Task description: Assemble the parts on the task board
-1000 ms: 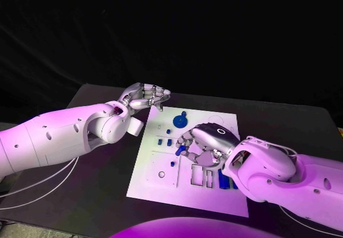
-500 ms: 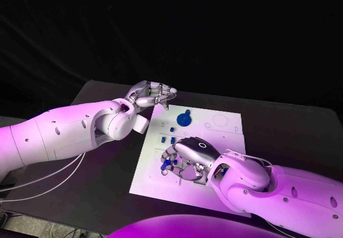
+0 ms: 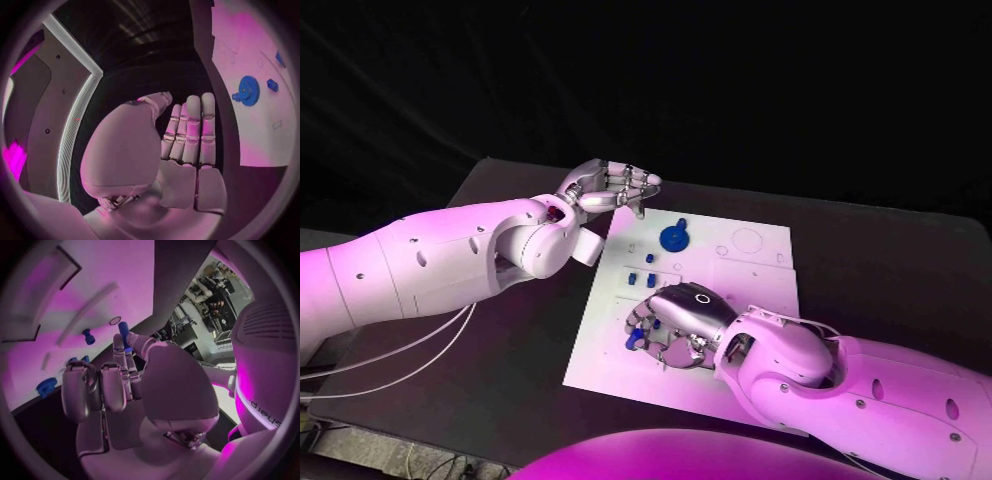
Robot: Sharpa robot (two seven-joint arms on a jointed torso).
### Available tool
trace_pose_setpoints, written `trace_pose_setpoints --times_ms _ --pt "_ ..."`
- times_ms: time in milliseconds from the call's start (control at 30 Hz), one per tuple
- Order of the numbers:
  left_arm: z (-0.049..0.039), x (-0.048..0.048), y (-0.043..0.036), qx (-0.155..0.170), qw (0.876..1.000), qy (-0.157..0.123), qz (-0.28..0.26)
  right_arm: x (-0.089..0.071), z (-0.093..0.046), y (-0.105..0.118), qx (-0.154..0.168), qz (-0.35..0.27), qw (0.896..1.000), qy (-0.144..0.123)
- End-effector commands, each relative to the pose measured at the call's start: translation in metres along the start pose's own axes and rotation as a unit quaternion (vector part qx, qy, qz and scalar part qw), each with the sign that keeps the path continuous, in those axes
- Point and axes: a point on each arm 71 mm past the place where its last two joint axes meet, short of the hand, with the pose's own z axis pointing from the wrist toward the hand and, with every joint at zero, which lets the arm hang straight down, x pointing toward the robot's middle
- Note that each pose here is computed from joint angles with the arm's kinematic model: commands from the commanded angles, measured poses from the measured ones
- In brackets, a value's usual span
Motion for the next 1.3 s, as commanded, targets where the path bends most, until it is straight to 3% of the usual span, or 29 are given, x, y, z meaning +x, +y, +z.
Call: trace_pose_setpoints --times_ms 33,867,1300 --pt "0.0006 0.0027 -0.0009 0.003 1.000 0.009 -0.006 0.0045 0.0009 0.0007 -0.006 -0.021 1.000 0.020" --pt "-0.0005 0.0006 -0.0007 0.002 1.000 0.007 -0.005 0.0081 -0.0010 -0.0037 0.013 -0.063 0.998 0.011" --pt "-0.0004 0.0004 -0.0006 0.001 1.000 0.006 -0.005 0.0114 0.0010 -0.0022 0.011 -0.057 0.998 0.029"
